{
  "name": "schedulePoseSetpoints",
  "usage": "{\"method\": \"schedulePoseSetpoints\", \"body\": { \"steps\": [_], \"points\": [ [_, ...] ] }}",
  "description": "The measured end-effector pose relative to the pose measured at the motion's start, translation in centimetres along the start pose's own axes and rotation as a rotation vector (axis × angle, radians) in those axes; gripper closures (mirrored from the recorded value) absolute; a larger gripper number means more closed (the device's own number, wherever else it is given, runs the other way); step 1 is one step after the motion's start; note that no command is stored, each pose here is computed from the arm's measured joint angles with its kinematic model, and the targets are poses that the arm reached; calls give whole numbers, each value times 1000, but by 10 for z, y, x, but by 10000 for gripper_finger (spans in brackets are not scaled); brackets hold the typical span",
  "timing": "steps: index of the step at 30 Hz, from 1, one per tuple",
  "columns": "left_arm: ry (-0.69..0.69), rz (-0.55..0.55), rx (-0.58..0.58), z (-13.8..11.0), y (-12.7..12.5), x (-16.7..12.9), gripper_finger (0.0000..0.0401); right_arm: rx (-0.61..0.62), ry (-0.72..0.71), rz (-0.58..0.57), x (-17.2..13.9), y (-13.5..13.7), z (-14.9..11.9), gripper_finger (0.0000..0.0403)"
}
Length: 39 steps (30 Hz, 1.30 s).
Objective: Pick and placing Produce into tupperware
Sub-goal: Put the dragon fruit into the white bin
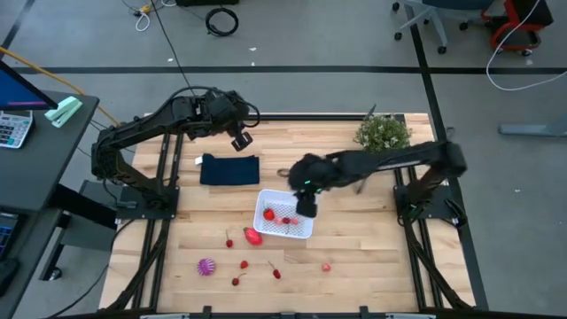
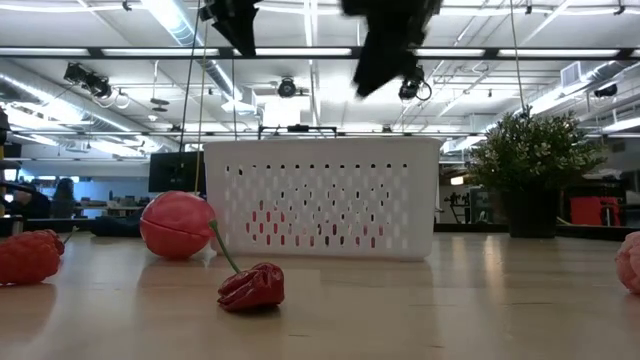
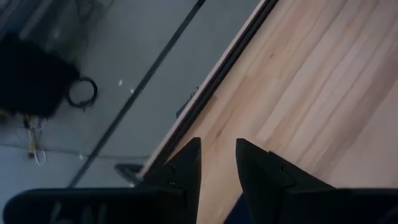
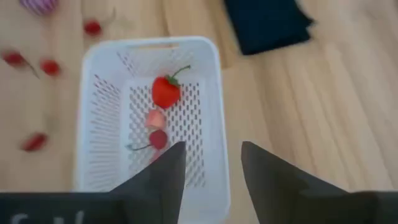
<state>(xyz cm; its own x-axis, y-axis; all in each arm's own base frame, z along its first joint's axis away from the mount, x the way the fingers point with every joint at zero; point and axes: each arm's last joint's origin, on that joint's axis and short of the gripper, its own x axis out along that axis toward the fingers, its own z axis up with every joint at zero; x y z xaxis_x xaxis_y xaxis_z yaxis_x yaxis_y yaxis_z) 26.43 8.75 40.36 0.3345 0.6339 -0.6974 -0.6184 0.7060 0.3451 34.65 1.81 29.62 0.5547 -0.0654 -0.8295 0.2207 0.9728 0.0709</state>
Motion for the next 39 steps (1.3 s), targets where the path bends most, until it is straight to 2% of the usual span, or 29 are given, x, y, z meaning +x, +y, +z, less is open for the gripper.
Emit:
{"method": "schedulePoseSetpoints", "body": {
  "steps": [3, 6, 9, 13, 18, 24, 29, 36, 39],
  "points": [
    [95, 4, -57, -10, 0, -1, 294, 81, -48, 6, -40, 1, -8, 241],
    [262, -38, -78, -26, 0, -5, 294, 60, -126, -37, -66, 7, -21, 241],
    [392, -84, -42, -41, -8, -8, 294, 61, -191, -112, -82, 12, -37, 241],
    [447, -198, 51, -60, -31, -8, 294, 82, -223, -184, -84, 19, -62, 242],
    [551, -329, 202, -92, -73, -1, 299, 93, -170, -212, -68, 20, -94, 243],
    [578, -382, 364, -141, -116, 12, 309, 116, -83, -259, -43, 15, -123, 243],
    [518, -428, 389, -172, -140, 33, 307, 102, -44, -286, -34, 12, -134, 243],
    [393, -509, 339, -185, -156, 52, 314, -3, -45, -270, -38, 14, -129, 243],
    [358, -623, 336, -183, -164, 51, 320, -32, -55, -263, -42, 15, -125, 243]
  ]
}}
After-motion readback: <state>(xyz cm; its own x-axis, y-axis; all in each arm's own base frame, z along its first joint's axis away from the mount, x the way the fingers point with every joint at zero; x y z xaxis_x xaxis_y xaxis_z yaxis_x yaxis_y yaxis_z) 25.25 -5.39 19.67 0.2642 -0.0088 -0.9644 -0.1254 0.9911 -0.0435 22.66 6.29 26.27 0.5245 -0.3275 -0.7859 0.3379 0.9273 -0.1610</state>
